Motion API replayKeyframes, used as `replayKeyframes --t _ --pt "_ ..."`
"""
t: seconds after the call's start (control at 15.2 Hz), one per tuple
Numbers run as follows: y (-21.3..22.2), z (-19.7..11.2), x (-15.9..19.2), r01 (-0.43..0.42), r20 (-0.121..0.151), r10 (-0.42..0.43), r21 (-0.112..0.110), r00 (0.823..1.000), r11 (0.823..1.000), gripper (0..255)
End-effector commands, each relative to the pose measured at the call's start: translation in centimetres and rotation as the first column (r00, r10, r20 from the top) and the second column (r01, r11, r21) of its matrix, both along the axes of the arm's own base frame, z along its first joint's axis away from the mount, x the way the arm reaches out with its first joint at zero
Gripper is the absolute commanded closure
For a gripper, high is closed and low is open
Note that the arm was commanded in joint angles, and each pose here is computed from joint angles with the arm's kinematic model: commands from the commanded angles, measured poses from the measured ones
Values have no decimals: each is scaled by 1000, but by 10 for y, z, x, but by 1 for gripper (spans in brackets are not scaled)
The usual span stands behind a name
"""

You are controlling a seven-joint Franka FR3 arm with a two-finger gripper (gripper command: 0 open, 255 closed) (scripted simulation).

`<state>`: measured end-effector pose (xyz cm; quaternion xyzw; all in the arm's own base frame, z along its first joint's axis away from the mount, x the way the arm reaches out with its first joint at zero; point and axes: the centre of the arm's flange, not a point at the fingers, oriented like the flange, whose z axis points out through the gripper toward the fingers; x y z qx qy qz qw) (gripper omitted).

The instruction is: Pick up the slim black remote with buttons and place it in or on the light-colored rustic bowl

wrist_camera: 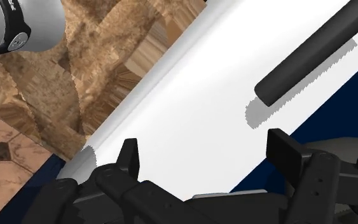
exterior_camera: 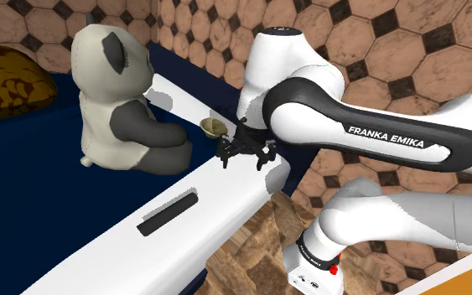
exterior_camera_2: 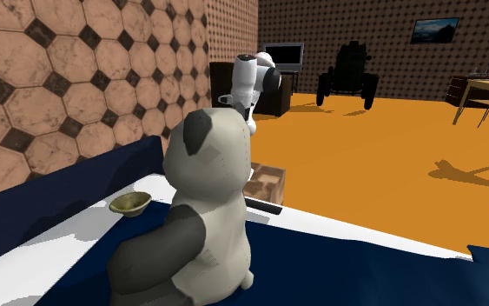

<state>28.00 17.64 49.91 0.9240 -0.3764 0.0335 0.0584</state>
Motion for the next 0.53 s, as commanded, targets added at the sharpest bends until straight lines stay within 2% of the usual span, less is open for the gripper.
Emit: replayKeyframes --t 0.0,0.2,0.33,0.46 --pt "20 -15 2 94 14 -94 -9 996 996 0" --pt "51 -40 14 221 31 -221 -22 975 975 0" --pt "71 -57 25 305 43 -303 -29 952 952 0" --pt "89 -74 37 386 57 -384 -35 922 922 0"
